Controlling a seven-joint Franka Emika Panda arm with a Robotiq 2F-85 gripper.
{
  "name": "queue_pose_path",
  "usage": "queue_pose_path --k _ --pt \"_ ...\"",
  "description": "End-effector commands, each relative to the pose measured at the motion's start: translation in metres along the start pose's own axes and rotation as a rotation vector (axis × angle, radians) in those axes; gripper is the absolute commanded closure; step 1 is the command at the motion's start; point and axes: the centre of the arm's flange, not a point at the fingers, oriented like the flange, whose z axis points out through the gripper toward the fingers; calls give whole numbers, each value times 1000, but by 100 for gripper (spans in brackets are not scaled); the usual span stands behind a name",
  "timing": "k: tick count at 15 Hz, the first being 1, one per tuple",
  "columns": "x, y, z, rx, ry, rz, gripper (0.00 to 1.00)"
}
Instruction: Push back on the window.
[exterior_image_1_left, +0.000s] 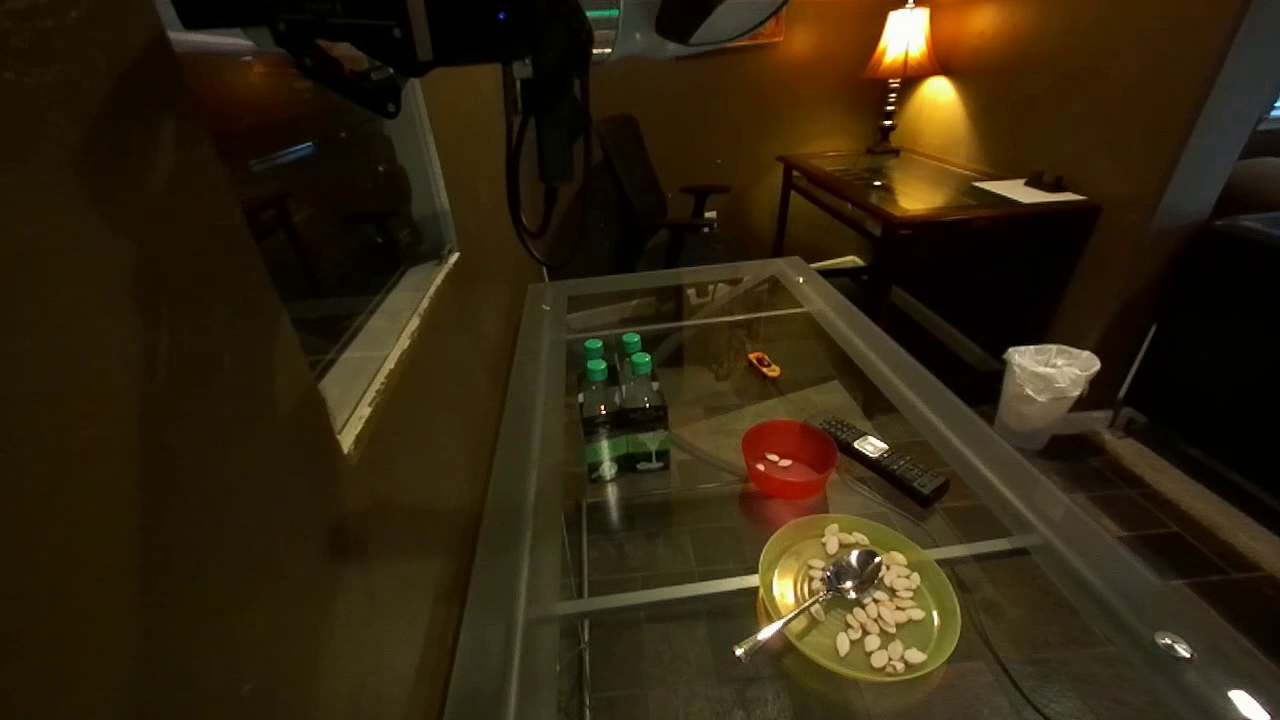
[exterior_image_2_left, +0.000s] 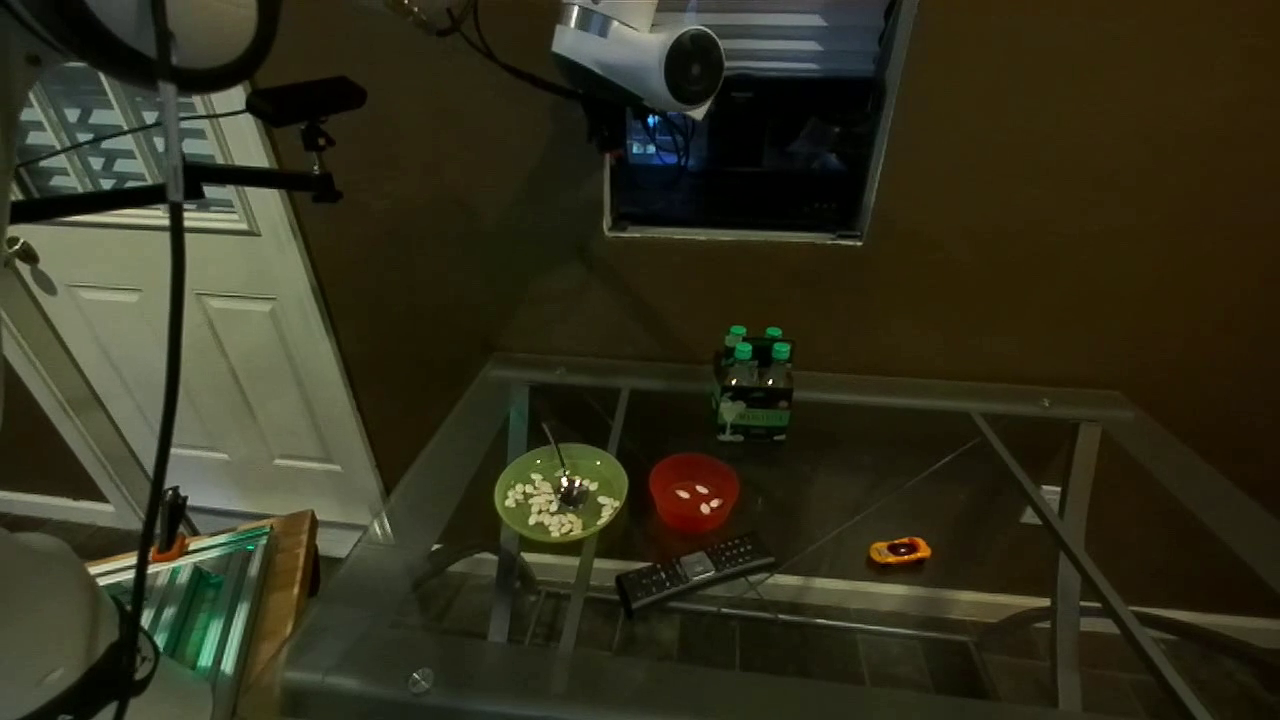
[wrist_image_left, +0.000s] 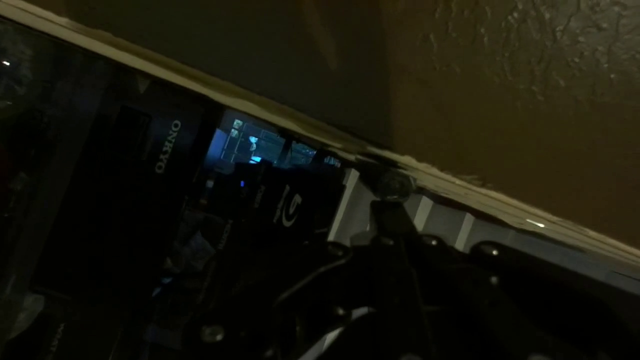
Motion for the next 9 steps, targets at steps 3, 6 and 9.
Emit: queue_pose_path --k 3,6,9 --pt "-19 -16 9 -19 -37 128 100" --pt "-50 -52 -19 -137 37 204 100" --pt "-75 -86 -42 -256 120 233 100"
